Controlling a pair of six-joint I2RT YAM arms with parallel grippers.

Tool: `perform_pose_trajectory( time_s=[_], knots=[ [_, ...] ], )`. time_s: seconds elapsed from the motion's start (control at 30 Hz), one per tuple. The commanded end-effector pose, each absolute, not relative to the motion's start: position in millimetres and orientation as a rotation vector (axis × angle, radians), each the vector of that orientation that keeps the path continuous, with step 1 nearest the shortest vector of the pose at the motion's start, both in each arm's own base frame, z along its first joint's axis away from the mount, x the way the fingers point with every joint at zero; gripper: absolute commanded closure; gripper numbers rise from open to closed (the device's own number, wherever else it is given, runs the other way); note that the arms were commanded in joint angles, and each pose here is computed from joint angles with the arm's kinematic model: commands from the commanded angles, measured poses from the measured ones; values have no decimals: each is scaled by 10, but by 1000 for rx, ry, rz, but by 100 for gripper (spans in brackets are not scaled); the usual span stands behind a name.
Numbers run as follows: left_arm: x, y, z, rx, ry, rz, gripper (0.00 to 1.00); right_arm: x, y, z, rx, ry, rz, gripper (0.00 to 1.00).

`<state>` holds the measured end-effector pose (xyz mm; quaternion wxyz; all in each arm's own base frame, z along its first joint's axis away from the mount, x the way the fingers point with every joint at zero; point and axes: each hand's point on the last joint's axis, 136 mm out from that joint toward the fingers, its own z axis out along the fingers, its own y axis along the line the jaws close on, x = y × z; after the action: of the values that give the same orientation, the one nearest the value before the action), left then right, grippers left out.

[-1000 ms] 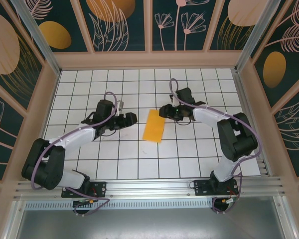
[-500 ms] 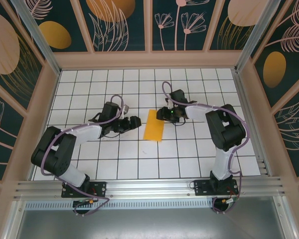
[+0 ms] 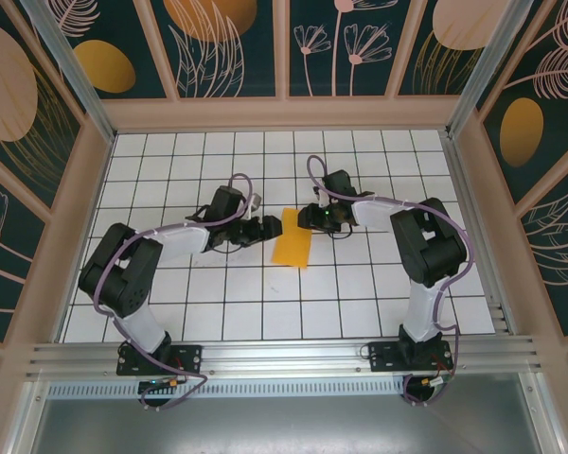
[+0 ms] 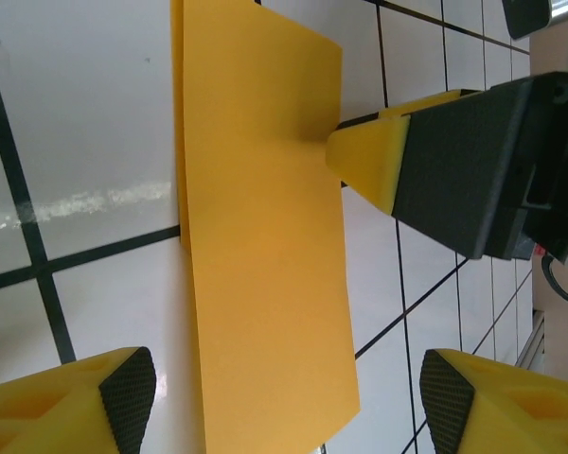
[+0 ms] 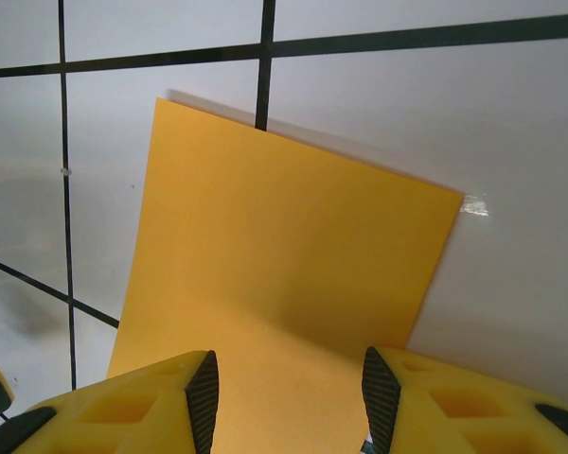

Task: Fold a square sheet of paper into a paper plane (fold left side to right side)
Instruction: Third fold the triangle at the center of the table.

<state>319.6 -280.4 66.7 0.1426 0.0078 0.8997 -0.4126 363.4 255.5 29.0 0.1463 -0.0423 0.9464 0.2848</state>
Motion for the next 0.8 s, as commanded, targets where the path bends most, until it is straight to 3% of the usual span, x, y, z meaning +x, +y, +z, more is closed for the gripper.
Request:
perform_pose_trajectory(
  time_s=[0.0, 0.77],
  knots=[
    [3198, -2865, 562, 35, 2632, -1174, 25, 3611, 2497, 174, -133, 2764, 778, 53],
    [3192, -3056, 319, 99, 2727, -1114, 35, 3579, 2538, 162, -133, 2765, 818, 53]
  ],
)
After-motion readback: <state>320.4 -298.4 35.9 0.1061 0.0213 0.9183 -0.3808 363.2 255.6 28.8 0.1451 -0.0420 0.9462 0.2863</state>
